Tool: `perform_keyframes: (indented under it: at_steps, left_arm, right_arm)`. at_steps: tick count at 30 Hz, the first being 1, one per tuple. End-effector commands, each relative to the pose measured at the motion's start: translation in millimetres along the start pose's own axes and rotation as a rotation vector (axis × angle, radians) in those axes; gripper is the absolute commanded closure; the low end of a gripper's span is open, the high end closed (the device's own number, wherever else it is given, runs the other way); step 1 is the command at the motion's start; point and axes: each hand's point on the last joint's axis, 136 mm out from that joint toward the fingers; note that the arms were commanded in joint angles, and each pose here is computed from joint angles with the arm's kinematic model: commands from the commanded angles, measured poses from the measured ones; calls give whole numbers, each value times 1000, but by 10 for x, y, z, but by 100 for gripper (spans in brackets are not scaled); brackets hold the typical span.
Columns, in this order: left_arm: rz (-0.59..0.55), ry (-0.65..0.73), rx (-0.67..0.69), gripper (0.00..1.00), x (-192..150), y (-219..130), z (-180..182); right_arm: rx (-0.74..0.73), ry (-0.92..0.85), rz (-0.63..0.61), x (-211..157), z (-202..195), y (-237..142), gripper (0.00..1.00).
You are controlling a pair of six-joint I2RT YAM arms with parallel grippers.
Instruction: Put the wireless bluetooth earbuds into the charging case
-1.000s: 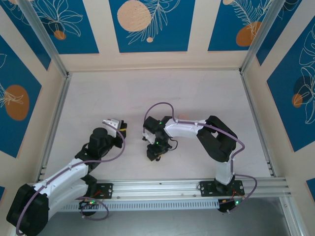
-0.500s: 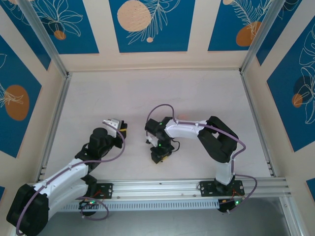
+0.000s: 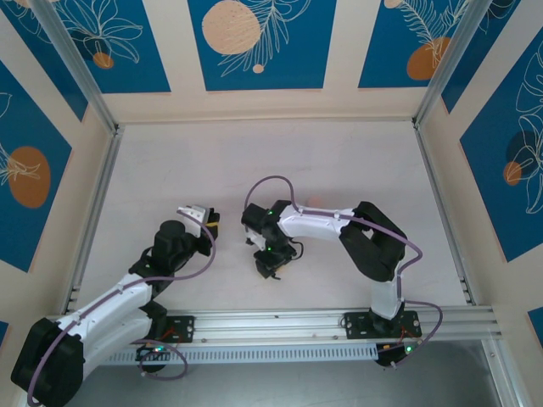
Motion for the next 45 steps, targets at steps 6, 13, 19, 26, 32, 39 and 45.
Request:
perform_keyframes:
  at_steps: [6, 13, 19, 26, 32, 39, 45]
  left_arm:
    - [1, -2, -5, 85, 16, -23, 7]
    - [1, -3, -6, 84, 20, -23, 3]
    - [3, -2, -5, 84, 17, -18, 6]
    - [6, 1, -4, 84, 26, -13, 5]
    - [8, 4, -9, 84, 20, 0, -2]
    - [-6, 12, -93, 85, 15, 65, -136]
    - [-15, 42, -218, 86, -20, 152, -339]
  right_arm:
    - [-62, -26, 84, -70, -16, 113, 64]
    - [-101, -41, 104, -92, -40, 153, 66]
    - [-124, -43, 121, -119, -52, 152, 68]
    - [-140, -41, 121, -122, -33, 104, 72]
    - [-151, -32, 91, -93, -35, 46, 75]
    - [-109, 22, -46, 68, -43, -102, 77]
    - [-28, 131, -286, 356, -155, -388, 79]
Point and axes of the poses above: each hand's point on the last joint's axis, 136 mm out from that joint toward the fingers, its own y axis out along the fingers, its own z axis along the line the jaws close on, x = y × z, and after that the axes turned 7 degrees about -y, right-handed
